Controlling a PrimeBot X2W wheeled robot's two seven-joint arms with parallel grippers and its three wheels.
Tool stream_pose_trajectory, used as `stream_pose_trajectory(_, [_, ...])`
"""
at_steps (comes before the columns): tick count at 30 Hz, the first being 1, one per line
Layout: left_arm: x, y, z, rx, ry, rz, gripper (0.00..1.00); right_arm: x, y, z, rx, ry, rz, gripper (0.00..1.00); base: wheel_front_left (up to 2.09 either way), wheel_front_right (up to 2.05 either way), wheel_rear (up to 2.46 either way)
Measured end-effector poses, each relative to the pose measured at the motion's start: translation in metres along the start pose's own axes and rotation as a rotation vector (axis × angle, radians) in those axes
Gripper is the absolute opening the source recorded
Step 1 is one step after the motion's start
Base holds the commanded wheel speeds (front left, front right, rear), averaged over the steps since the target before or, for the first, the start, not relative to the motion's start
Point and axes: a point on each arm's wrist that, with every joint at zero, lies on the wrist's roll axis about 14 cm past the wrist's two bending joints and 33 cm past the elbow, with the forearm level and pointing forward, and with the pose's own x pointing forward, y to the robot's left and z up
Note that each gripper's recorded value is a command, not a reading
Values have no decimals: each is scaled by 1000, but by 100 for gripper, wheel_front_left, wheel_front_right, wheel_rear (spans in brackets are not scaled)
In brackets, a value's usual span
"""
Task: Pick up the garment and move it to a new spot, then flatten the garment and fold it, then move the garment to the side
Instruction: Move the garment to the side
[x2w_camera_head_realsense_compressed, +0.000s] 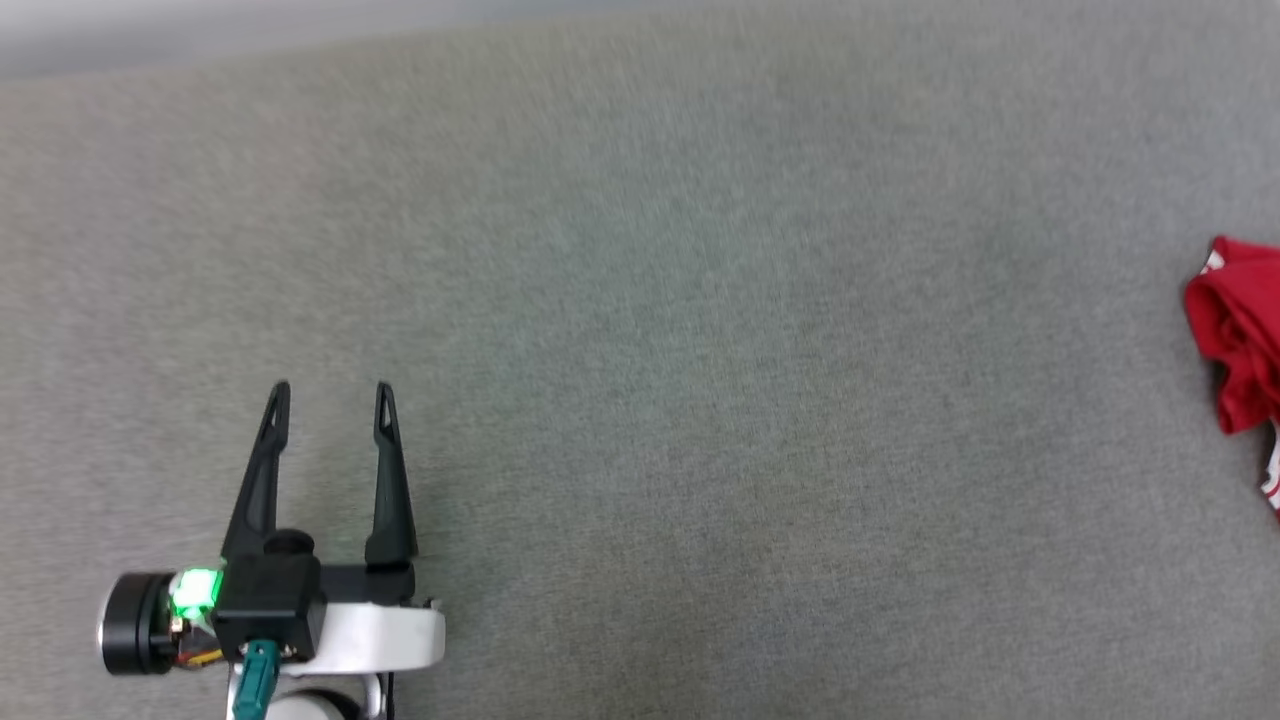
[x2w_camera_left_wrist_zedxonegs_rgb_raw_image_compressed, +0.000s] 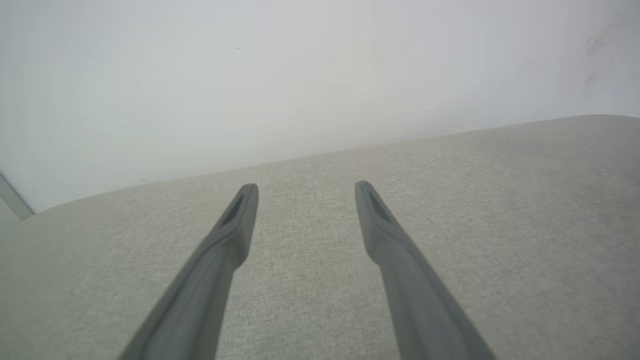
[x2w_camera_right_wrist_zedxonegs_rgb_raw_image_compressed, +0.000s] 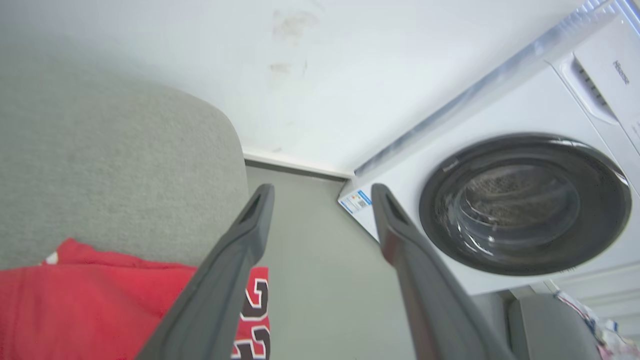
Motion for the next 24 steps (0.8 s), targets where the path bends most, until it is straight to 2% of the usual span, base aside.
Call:
stream_pose_trajectory(5, [-20, 10, 17, 15, -19, 34, 100, -20, 5, 84, 43, -379, -44, 100, 0, 0, 0])
stream_pose_trajectory(13, [-49, 26, 32, 27, -31, 98, 100, -83, 91, 168, 232, -721, 85, 100, 0, 0, 0])
stream_pose_trajectory(16, [-58, 34, 35, 24, -31, 128, 100, -106, 121, 176, 356, -763, 133, 100, 0, 0, 0])
stream_pose_trajectory(20, [-69, 42, 36, 26, -27, 153, 100, -131, 169, 169, 449, -746, 236, 100, 0, 0, 0])
stream_pose_trajectory(24, [-75, 45, 39, 23, -33, 166, 100, -148, 192, 159, 533, -717, 286, 100, 0, 0, 0])
